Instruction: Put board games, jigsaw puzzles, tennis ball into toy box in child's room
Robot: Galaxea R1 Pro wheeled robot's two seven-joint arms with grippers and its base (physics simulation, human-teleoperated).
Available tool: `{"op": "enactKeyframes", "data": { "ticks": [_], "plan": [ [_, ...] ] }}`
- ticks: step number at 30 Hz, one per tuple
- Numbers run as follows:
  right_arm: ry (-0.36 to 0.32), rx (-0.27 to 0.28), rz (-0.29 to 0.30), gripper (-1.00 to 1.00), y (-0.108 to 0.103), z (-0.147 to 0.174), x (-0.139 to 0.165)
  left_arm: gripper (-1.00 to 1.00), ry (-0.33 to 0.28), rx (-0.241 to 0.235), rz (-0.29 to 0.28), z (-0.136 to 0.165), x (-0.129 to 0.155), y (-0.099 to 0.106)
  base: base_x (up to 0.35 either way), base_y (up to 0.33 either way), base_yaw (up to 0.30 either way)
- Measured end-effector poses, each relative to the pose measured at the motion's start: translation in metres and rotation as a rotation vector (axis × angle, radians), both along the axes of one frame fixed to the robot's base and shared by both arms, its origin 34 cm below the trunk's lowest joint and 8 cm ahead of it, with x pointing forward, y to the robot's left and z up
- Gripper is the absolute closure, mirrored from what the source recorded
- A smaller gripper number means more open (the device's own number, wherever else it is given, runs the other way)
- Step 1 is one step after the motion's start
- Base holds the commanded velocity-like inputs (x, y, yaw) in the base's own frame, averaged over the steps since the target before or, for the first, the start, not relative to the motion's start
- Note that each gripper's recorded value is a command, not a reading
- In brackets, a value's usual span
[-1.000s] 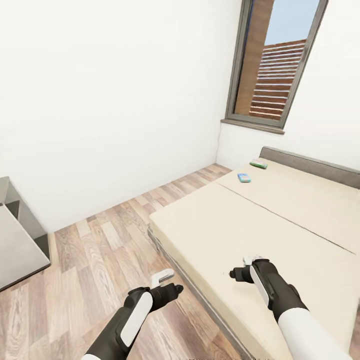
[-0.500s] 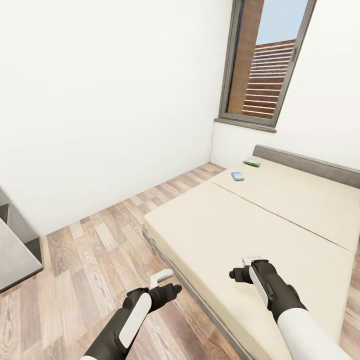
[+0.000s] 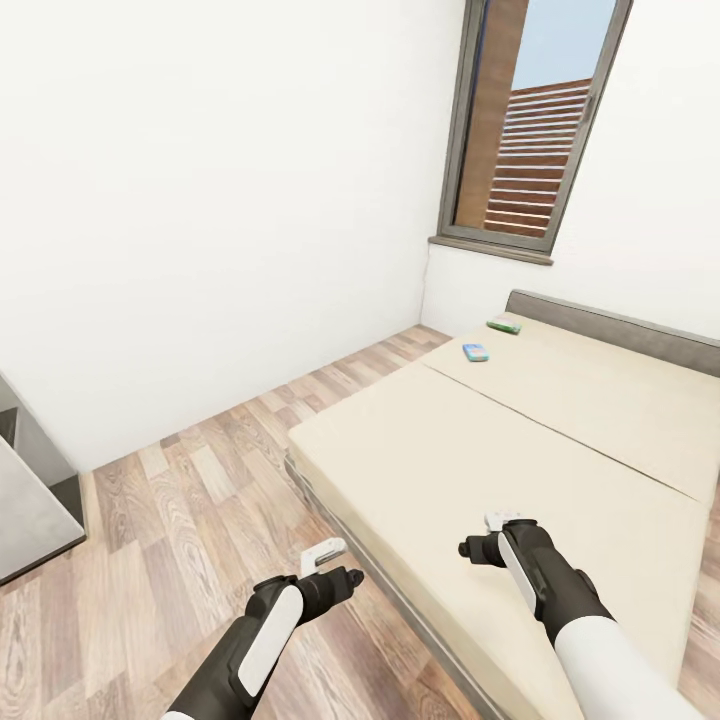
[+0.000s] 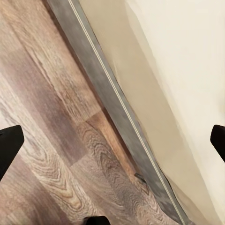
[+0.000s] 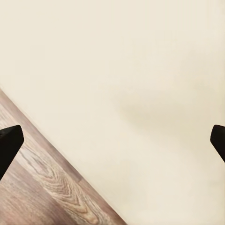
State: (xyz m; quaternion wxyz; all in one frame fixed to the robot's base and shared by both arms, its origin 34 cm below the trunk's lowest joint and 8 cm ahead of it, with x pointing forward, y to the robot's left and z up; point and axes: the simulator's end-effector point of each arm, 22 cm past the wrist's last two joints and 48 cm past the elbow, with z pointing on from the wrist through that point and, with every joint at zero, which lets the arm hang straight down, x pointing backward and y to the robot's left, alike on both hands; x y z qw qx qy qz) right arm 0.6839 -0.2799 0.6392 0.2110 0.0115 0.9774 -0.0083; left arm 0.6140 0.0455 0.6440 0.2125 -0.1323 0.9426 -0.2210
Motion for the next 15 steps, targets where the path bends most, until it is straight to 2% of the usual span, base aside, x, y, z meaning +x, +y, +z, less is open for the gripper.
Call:
{"op": "enactKeyframes", "data": {
  "ticks": [15],
  "plan": [
    [0.0,0.0,0.0,-1.0,0.0,0.0,0.0,-1.0,0.0,0.0,0.0,0.0,0.0,0.0,0.0,0.0,0.0]
  ]
}}
